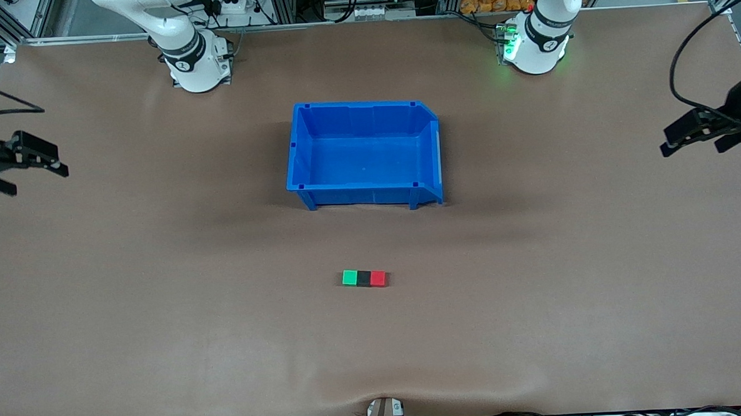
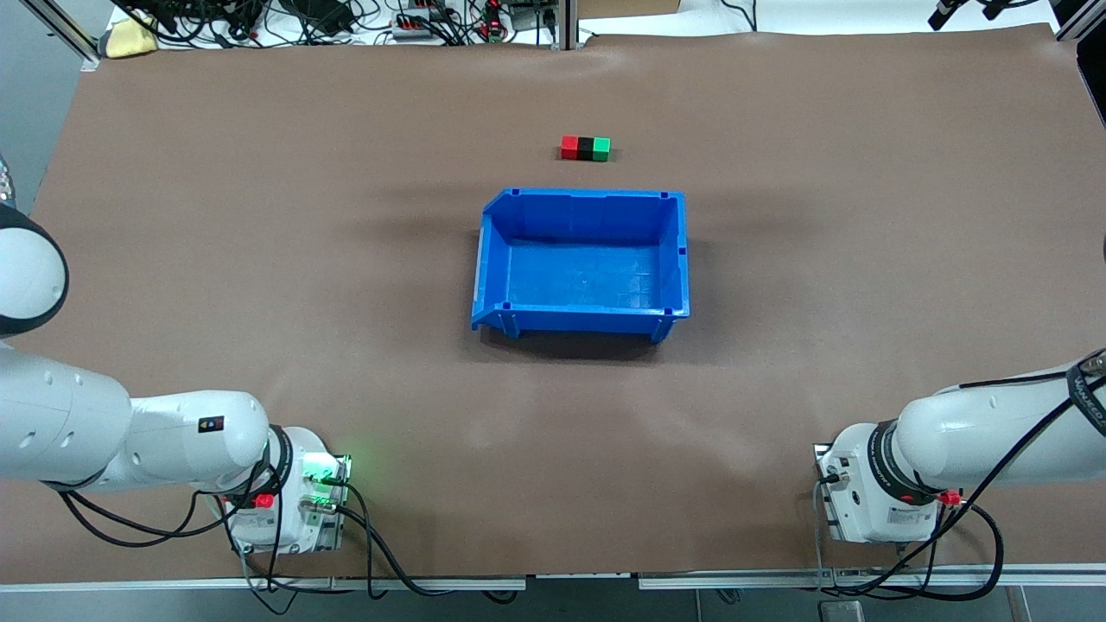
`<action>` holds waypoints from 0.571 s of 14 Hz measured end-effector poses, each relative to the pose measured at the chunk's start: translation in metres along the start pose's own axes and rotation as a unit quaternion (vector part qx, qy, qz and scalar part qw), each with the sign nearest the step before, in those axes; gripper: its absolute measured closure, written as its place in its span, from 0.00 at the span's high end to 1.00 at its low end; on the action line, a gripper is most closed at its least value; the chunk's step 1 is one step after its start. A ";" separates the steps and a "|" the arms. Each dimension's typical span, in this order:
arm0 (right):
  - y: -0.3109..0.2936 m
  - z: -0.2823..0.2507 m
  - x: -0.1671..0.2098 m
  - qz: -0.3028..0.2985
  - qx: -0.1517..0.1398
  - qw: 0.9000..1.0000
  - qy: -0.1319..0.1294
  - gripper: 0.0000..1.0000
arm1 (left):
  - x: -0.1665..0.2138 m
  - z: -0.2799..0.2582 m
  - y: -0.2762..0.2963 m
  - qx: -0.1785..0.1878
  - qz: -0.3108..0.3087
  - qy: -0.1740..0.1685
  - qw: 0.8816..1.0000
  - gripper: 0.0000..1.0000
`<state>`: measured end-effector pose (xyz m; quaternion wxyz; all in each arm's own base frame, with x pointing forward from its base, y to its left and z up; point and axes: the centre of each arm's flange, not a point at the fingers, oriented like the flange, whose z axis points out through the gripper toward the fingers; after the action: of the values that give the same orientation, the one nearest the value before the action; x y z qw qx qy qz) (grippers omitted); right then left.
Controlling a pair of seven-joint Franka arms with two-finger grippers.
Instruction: Attach green and red cubes to black cube
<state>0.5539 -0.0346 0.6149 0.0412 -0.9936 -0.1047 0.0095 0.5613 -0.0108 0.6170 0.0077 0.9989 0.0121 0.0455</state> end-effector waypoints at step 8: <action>-0.010 -0.018 -0.030 0.143 -0.022 0.989 -0.028 1.00 | 0.001 -0.006 -0.001 0.001 0.000 0.003 1.000 1.00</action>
<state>0.5234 -0.0330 0.6341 0.0149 -0.9983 0.0376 0.0412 0.5616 -0.0099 0.6227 0.0071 0.9987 0.0125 0.0483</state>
